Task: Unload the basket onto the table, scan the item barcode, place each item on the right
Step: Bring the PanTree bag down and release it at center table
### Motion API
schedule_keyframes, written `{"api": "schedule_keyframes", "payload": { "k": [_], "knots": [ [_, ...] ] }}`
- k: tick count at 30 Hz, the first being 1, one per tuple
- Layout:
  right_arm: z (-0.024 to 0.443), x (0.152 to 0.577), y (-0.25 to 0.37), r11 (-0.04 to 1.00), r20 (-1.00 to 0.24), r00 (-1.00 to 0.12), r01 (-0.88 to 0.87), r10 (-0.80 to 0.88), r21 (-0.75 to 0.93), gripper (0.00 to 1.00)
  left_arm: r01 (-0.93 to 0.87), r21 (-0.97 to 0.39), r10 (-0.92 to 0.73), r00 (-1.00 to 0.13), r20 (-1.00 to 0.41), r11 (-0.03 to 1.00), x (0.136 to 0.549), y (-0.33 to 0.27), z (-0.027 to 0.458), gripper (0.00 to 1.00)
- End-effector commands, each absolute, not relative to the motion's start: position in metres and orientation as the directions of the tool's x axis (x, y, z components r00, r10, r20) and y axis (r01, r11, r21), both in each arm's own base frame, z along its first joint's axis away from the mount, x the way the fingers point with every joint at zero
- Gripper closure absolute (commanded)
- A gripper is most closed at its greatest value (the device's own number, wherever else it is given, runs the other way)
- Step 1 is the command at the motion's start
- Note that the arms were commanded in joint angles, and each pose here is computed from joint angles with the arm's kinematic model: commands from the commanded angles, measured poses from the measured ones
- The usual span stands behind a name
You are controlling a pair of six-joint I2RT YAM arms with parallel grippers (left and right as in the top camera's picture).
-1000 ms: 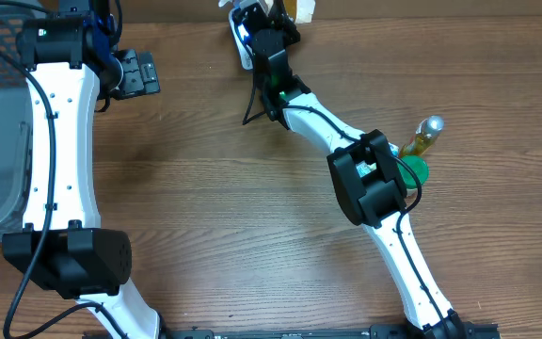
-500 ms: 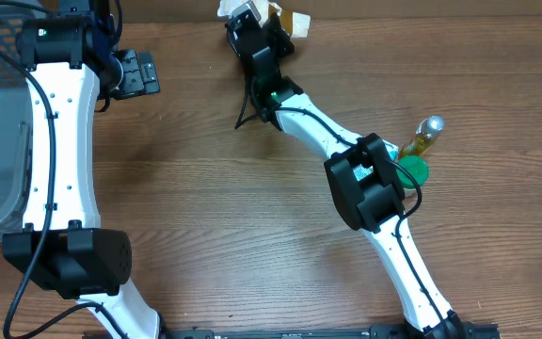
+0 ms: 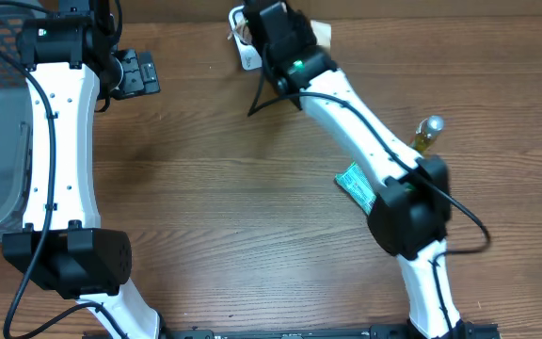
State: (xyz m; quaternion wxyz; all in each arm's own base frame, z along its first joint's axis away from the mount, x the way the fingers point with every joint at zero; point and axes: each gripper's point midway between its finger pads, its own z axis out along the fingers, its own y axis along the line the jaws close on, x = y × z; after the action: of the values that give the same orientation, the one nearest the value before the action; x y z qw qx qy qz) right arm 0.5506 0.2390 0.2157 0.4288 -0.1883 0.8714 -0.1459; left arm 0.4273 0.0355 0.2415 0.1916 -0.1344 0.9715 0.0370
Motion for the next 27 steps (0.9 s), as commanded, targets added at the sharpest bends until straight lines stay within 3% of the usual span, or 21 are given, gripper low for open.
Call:
{"api": "schedule_keyframes", "payload": {
  "k": [1, 5, 8, 9, 10, 11, 12, 27],
  "knots": [
    [0.219, 0.519, 0.23, 0.951, -0.666, -0.679, -0.235, -0.309, -0.202, 0.96, -0.276, 0.011, -0.248, -0.879, -0.408, 0.961, 0.427, 0.032, 0.252, 0.01],
    [0.176, 0.46, 0.227, 0.923, -0.417, -0.843, -0.384, -0.339, 0.026, 0.95, -0.276, 0.011, -0.248, -0.879, -0.408, 0.961, 0.427, 0.032, 0.252, 0.0],
    [0.159, 0.424, 0.218, 0.909, -0.253, -0.912, -0.374, -0.323, 0.186, 0.9, -0.276, 0.011, -0.248, -0.879, -0.408, 0.961, 0.427, 0.032, 0.252, 0.0],
    [0.157, 0.418, 0.212, 0.911, -0.214, -0.925, -0.358, -0.315, 0.206, 0.81, -0.276, 0.011, -0.248, -0.879, -0.408, 0.961, 0.427, 0.032, 0.252, 0.0],
    [0.155, 0.413, 0.204, 0.917, -0.181, -0.935, -0.338, -0.303, 0.21, 0.56, -0.276, 0.011, -0.248, -0.879, -0.408, 0.961, 0.427, 0.032, 0.252, 0.01],
    [0.154, 0.411, 0.195, 0.925, -0.156, -0.944, -0.319, -0.291, 0.205, 0.14, -0.276, 0.011, -0.248, -0.878, -0.408, 0.961, 0.427, 0.032, 0.252, 0.0],
    [0.154, 0.41, 0.191, 0.928, -0.148, -0.947, -0.311, -0.285, 0.204, 0.0, -0.276, 0.011, -0.248, -0.878, -0.408, 0.961, 0.427, 0.032, 0.252, 0.01],
    [0.154, 0.424, 0.163, 0.947, -0.152, -0.964, -0.247, -0.219, 0.204, 0.0, -0.276, 0.011, -0.248, -0.879, -0.408, 0.961, 0.427, 0.032, 0.252, 0.0]
  ]
}}
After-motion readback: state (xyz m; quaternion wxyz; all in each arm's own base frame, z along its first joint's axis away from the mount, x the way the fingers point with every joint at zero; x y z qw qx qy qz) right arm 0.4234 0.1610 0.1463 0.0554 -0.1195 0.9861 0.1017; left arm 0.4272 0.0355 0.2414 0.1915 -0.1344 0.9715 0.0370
